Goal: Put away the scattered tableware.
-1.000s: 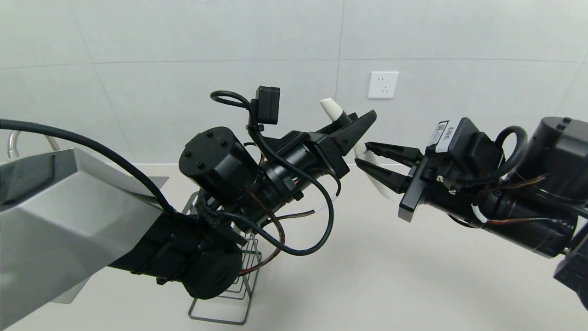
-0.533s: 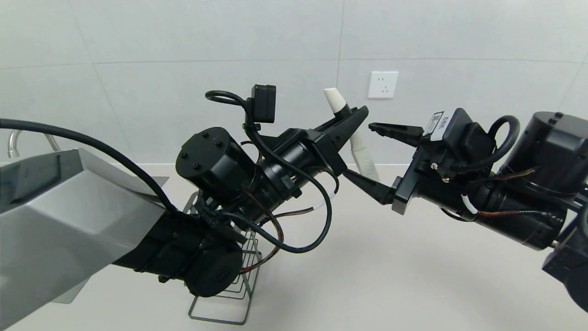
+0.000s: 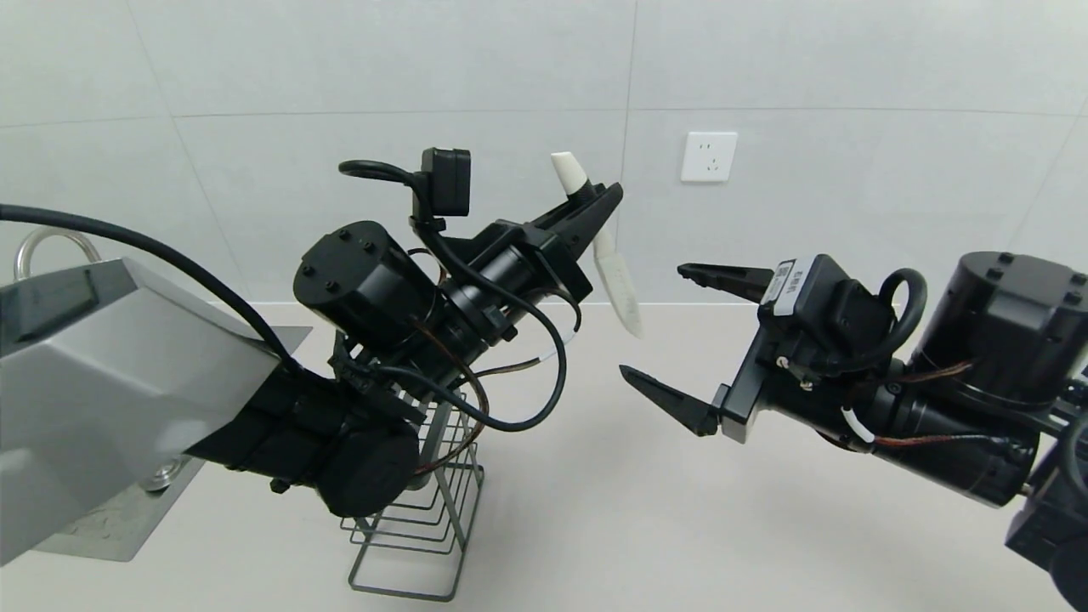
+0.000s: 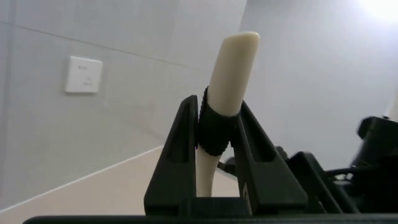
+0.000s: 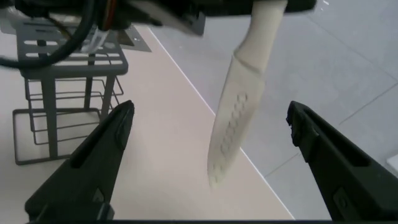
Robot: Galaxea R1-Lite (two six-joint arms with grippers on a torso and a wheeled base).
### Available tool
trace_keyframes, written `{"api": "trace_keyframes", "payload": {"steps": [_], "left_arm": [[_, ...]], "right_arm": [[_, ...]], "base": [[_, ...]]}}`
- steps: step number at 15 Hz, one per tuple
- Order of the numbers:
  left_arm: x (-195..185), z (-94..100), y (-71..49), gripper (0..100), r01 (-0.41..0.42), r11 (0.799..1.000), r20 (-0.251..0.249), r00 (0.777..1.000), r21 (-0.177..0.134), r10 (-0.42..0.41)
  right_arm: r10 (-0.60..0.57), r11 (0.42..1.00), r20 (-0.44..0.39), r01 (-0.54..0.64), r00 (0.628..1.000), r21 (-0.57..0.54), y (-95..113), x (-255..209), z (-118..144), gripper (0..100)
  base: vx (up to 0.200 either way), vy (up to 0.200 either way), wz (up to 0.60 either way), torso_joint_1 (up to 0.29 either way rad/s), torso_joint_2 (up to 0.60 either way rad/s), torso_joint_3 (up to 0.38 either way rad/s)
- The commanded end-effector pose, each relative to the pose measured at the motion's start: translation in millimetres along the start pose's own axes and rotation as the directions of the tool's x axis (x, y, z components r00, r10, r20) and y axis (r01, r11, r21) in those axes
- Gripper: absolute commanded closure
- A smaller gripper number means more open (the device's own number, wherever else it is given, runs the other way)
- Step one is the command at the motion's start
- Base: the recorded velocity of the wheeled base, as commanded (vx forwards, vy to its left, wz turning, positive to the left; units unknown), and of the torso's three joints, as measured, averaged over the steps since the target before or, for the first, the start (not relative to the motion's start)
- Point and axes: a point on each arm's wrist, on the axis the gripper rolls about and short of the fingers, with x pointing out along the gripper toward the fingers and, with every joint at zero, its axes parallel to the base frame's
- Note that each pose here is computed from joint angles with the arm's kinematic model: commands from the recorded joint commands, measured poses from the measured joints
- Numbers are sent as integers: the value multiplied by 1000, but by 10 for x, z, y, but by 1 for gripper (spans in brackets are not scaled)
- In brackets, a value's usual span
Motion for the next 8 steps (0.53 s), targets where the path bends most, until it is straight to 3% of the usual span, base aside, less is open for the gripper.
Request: {"api": "trace_keyframes", "payload": {"steps": [1,6,8], "left_arm": [[-90,157,-24,100,-9,1000,15,1000,18,9],[-412,357,-93,100,-49,998,-8,999,27,49],[-558,445,-86,100,-74,995,-15,997,70,75]], "right_arm": [[4,1000,-23,-3,1000,7,29,-78,-48,0],[-64,998,-101,66,993,20,-24,-542,-186,0],[-116,993,-120,119,986,17,-7,-887,-189,0]], "base": [[0,0,0,0,0,0],[0,0,0,0,0,0],[0,0,0,0,0,0]]}}
